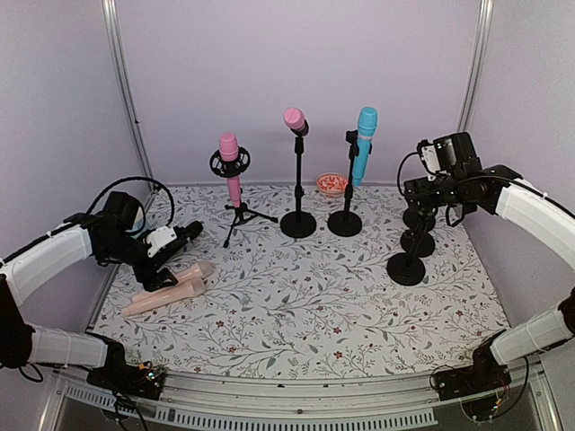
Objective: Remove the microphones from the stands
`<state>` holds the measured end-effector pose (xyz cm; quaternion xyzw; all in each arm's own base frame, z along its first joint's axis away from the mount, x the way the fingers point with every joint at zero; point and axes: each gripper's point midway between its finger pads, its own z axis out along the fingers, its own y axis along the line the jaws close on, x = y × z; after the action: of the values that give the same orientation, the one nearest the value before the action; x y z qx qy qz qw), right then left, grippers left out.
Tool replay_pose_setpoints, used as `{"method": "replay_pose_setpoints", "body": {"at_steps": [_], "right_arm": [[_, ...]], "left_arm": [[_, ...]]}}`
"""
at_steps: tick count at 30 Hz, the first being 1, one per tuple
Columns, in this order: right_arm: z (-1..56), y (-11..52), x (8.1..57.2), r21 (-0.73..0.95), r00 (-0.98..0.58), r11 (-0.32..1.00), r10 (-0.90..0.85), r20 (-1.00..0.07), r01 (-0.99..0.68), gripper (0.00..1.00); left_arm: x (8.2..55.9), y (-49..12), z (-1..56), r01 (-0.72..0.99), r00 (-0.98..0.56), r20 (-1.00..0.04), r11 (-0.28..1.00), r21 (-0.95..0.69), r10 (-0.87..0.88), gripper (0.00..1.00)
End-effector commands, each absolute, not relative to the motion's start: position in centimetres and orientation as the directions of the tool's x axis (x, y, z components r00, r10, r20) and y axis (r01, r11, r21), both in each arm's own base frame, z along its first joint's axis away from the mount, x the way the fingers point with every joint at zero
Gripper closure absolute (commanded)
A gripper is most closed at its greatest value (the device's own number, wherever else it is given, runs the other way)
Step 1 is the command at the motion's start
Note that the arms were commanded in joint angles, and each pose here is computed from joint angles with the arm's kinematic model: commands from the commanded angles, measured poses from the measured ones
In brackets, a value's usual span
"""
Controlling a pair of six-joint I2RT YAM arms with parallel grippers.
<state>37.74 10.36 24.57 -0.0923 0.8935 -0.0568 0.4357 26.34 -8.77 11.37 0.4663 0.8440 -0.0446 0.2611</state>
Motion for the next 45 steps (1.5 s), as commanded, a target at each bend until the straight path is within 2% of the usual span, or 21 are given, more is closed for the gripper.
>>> {"method": "replay_pose_setpoints", "body": {"at_steps": [1,5,7,13,23,26,34,39,43,45], "right_arm": [[32.1,12.2,38.4,-0.066,-0.433,0.985,-0.131,-0.892,-0.162,0.01],[37.2,15.0,40.2,-0.012,-0.288,0.97,-0.084,-0.954,-0.244,0.01],[38.3,17.3,41.4,-0.067,-0.227,0.954,-0.137,-0.964,-0.294,0.01],[38.3,22.1,45.4,-0.143,-0.123,0.922,-0.199,-0.972,-0.359,0.01],[37.2,24.3,49.2,-0.157,-0.079,0.919,-0.198,-0.977,-0.362,0.01],[36.9,24.5,49.5,-0.153,-0.067,0.92,-0.189,-0.98,-0.361,0.11],[38.3,24.7,48.3,-0.131,-0.007,0.912,-0.145,-0.989,-0.387,0.49],[39.1,25.0,47.1,-0.133,0.023,0.902,-0.135,-0.991,-0.412,0.68],[40.7,25.7,45.7,-0.133,0.057,0.892,-0.121,-0.991,-0.432,0.79],[41.7,26.5,44.5,-0.135,0.078,0.883,-0.112,-0.991,-0.45,0.8]], "left_arm": [[26.8,-9.1,12.7,0.806,-0.416,-0.509,0.565,0.177,0.753,0.06],[27.1,-9.3,13.3,0.802,-0.415,-0.522,0.57,0.178,0.746,0.05],[27.1,-9.4,13.6,0.801,-0.416,-0.53,0.574,0.171,0.739,0.05],[27.0,-9.7,14.2,0.8,-0.42,-0.545,0.579,0.155,0.726,0.05],[27.1,-9.7,14.7,0.8,-0.411,-0.55,0.577,0.166,0.727,0.05],[27.2,-9.8,15.0,0.8,-0.408,-0.554,0.577,0.166,0.725,0.05],[27.4,-9.9,15.0,0.797,-0.41,-0.559,0.581,0.164,0.72,0.05],[27.4,-9.9,15.1,0.794,-0.411,-0.558,0.584,0.168,0.72,0.05],[27.5,-9.9,15.5,0.792,-0.405,-0.565,0.584,0.175,0.719,0.05],[27.6,-10.0,15.7,0.791,-0.403,-0.57,0.586,0.176,0.716,0.05]]}}
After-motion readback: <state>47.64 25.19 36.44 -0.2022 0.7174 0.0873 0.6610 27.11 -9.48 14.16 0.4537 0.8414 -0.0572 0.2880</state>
